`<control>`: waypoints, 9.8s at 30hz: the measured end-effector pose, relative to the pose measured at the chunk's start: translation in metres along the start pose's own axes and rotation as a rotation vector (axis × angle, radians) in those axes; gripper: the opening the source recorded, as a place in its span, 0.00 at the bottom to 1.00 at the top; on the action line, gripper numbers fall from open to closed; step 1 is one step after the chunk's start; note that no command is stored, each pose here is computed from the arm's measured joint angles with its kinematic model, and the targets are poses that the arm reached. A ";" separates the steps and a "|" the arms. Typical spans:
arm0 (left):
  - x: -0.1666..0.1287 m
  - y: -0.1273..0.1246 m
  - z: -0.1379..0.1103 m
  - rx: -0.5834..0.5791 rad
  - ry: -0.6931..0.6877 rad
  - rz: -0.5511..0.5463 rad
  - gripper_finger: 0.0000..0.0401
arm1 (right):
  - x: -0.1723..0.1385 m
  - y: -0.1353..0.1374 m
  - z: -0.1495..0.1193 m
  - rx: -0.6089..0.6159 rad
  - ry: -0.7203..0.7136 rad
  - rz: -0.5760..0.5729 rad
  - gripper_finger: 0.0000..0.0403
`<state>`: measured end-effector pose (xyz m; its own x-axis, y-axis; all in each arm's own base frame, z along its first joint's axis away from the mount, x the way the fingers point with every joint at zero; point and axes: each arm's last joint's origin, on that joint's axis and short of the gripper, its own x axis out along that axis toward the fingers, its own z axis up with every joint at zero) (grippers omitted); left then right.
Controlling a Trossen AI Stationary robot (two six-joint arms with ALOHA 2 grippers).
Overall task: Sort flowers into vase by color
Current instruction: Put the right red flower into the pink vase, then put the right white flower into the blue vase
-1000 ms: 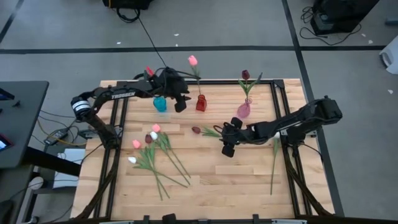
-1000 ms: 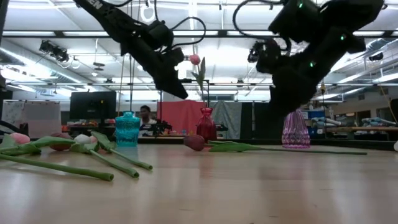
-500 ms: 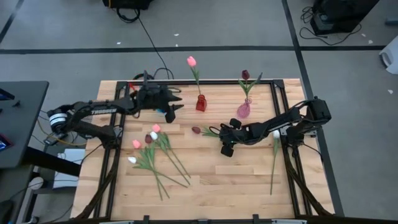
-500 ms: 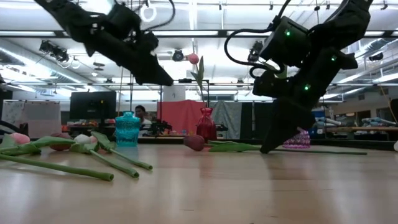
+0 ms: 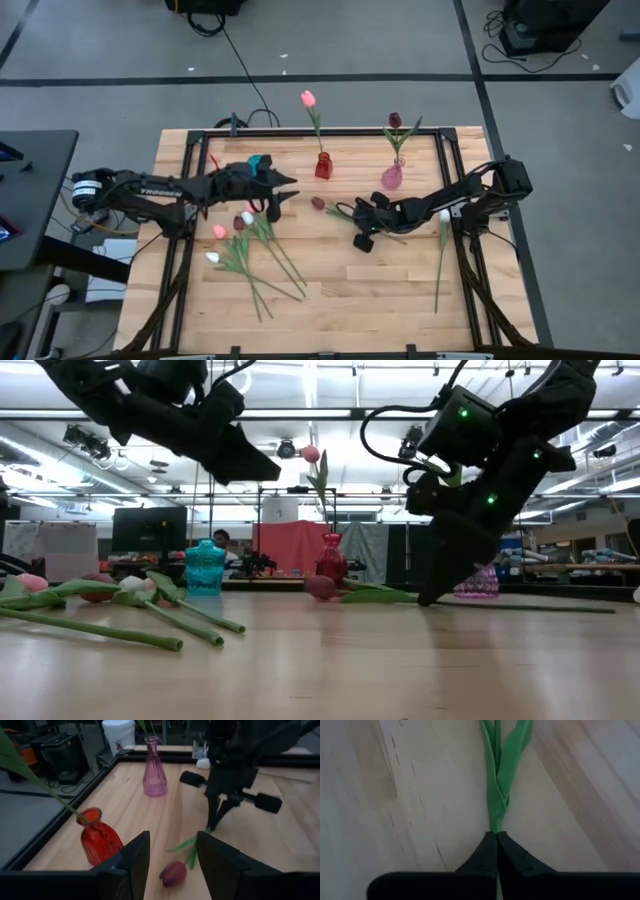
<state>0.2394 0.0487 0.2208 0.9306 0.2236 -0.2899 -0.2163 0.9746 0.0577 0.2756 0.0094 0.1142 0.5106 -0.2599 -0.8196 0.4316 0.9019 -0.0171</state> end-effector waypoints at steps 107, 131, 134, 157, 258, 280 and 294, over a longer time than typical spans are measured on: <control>0.118 -0.030 0.026 -0.038 0.020 -0.239 0.12 | -0.084 0.007 0.045 -0.031 -0.977 -0.018 0.03; 0.029 -0.012 0.034 0.055 -0.202 -0.149 0.22 | -0.151 -0.008 0.019 -0.006 -0.858 -0.107 0.04; 0.016 -0.010 0.021 0.028 -0.253 -0.122 0.22 | -0.164 -0.011 0.010 -0.003 -0.854 -0.169 0.04; -0.013 -0.004 0.019 -0.018 -0.343 -0.008 0.22 | -0.224 -0.064 0.009 -0.141 -1.042 -0.427 0.04; -0.009 -0.003 0.003 0.070 -0.178 0.025 0.22 | -0.136 0.008 -0.104 0.870 0.906 -0.338 0.30; -0.008 -0.004 0.001 0.072 -0.158 0.022 0.22 | -0.111 0.013 -0.115 0.862 0.814 -0.485 0.27; -0.008 -0.004 0.002 0.073 -0.159 0.023 0.22 | -0.109 0.018 -0.120 0.866 0.823 -0.362 0.03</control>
<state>0.2328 0.0433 0.2245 0.9619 0.2387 -0.1334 -0.2212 0.9661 0.1333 0.1385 0.0953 0.1344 -0.2212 0.1291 -0.9666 0.9570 0.2193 -0.1898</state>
